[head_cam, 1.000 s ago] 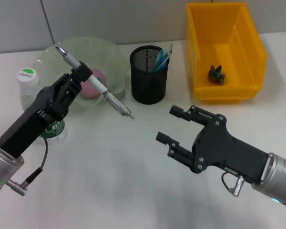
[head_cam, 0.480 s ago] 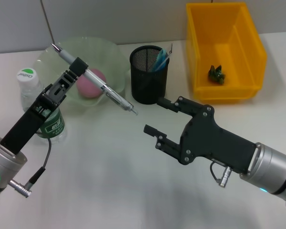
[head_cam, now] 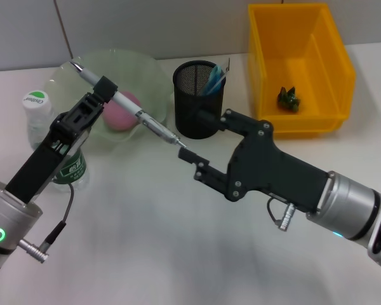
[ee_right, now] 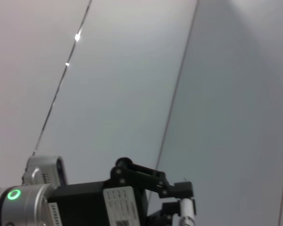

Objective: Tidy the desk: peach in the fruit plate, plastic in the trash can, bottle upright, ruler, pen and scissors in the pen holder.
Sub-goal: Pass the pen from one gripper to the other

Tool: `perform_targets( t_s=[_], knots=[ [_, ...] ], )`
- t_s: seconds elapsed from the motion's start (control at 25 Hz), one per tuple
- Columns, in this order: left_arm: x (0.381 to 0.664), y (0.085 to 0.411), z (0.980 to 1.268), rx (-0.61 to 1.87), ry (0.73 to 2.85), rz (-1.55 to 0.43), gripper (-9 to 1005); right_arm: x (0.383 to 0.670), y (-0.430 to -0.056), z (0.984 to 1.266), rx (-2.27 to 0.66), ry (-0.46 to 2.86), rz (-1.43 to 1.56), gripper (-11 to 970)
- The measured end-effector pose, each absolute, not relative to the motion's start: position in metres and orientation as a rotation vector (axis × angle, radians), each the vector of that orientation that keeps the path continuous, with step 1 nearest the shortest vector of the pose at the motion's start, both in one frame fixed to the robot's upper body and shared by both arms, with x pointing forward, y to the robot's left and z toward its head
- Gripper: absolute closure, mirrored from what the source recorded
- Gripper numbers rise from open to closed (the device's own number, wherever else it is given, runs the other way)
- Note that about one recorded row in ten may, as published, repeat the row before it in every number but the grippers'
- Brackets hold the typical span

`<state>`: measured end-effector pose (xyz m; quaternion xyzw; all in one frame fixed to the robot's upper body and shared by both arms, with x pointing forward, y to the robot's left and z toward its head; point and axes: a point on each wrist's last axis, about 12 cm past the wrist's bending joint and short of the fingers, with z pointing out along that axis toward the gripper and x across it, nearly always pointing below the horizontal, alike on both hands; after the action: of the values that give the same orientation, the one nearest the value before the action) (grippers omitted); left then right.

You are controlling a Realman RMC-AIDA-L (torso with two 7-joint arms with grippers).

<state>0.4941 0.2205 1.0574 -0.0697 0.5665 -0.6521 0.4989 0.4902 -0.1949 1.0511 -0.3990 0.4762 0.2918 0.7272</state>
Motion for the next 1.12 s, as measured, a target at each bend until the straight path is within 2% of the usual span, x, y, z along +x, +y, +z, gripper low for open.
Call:
perform_targets(
  t_s=[1.12],
  knots=[
    [0.495,0.217,1.055,-0.288,1.377,-1.624,815,0.497,-0.154,1.051,-0.949,0.998,0.5,415]
  ],
)
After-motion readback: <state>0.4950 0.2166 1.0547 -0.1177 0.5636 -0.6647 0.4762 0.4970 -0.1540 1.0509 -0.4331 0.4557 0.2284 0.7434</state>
